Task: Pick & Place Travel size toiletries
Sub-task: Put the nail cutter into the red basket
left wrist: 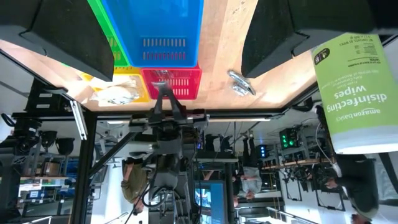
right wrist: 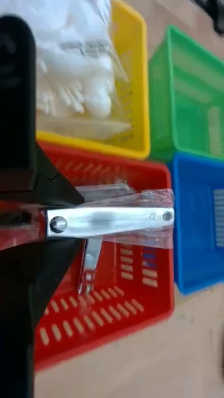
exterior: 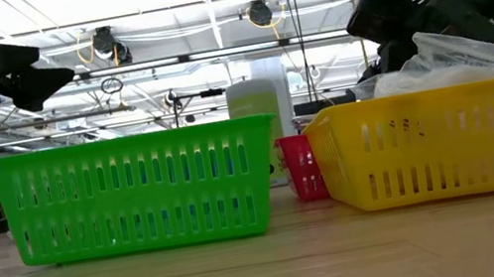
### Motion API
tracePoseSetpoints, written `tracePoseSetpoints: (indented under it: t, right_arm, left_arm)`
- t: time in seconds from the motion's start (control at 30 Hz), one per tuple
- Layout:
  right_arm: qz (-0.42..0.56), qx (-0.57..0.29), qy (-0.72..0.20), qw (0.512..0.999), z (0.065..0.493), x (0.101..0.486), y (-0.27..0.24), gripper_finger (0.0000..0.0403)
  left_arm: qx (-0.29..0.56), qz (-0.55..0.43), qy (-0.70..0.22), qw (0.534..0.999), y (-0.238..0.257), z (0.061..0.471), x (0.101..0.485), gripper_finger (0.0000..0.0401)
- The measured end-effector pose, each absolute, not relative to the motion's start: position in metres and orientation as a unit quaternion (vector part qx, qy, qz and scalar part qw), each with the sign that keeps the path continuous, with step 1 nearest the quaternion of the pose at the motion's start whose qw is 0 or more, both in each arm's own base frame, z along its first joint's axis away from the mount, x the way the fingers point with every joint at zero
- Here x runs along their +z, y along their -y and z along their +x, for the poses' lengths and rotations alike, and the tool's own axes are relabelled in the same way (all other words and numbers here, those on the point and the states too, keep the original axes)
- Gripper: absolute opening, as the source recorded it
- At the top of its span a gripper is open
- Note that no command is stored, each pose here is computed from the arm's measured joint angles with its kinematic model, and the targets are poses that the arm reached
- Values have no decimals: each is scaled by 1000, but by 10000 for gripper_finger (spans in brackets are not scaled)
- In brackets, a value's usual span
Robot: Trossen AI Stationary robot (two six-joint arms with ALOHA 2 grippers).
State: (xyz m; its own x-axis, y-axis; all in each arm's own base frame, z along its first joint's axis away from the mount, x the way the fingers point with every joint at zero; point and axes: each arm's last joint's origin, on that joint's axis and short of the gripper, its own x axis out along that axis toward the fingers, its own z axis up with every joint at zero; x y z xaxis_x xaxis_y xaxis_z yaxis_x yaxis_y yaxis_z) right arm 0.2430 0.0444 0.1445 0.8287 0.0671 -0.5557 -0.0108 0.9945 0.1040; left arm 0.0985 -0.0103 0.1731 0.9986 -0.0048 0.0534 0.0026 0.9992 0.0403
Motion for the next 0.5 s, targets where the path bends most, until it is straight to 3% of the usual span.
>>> tracePoseSetpoints:
  t: [0.5]
  right_arm:
    - [36,17,-269,962,242,153,-42,168]
  left_arm:
    - [-2,20,27,999,10,98,173,347]
